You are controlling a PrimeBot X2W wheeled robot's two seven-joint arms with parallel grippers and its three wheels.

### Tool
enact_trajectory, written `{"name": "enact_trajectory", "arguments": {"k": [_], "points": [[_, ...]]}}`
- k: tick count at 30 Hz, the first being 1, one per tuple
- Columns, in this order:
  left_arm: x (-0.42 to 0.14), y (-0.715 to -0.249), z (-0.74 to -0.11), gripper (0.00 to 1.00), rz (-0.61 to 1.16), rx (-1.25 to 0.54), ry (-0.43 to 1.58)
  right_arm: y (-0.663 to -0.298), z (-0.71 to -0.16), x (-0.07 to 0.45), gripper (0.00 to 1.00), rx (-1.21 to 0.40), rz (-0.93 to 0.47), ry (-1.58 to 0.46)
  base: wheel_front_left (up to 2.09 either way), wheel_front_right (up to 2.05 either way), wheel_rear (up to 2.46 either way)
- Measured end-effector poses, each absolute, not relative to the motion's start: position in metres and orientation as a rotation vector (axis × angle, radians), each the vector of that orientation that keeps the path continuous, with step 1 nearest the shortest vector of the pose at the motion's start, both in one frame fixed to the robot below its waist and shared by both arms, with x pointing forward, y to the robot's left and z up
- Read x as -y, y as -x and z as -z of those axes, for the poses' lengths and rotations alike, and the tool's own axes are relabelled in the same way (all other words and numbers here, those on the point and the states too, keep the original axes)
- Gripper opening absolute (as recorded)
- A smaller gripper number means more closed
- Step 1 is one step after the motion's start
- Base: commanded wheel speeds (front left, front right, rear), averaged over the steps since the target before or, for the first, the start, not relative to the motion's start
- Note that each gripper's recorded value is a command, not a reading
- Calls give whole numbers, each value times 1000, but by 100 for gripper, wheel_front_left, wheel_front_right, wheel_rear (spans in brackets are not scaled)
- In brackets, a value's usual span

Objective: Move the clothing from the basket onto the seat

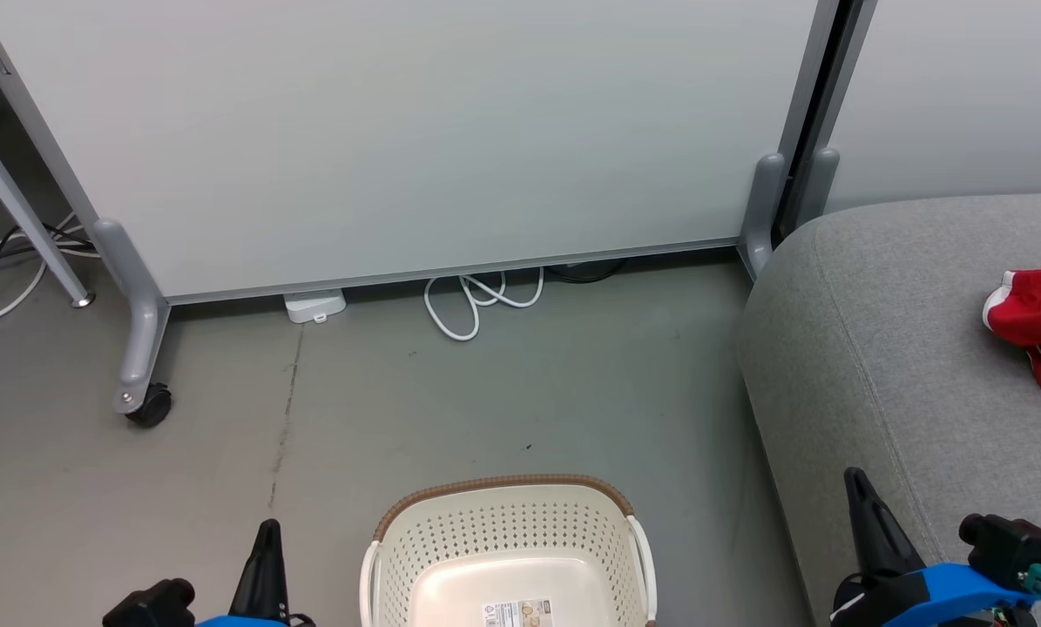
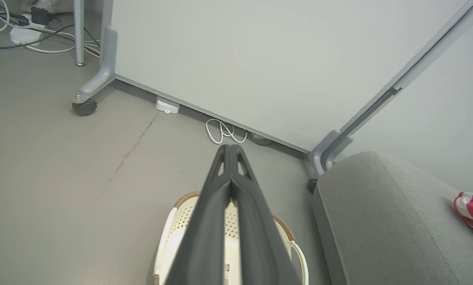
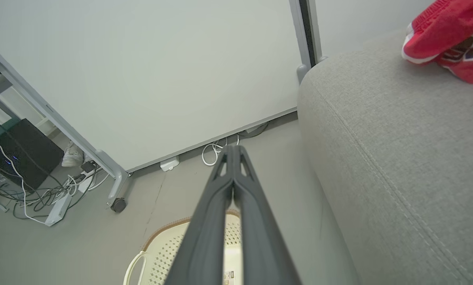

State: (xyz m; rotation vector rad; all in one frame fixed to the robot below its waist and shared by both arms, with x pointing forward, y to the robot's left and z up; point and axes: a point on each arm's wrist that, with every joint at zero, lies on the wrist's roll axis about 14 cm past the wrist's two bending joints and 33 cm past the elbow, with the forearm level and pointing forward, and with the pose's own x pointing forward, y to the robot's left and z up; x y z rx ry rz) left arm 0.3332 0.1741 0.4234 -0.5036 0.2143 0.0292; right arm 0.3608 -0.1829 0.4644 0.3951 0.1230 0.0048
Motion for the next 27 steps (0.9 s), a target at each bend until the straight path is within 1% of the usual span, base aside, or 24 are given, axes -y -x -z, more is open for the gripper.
{"name": "enact_trajectory", "arguments": {"k": [15, 27], "points": [[-183, -345, -436, 0, -78, -185, 720, -365, -468, 188, 0, -118, 32, -638, 0, 0, 0], [-188, -353, -445, 0, -97, -162, 861, -369, -472, 190, 0, -108, 44, -790, 0, 0, 0]]}}
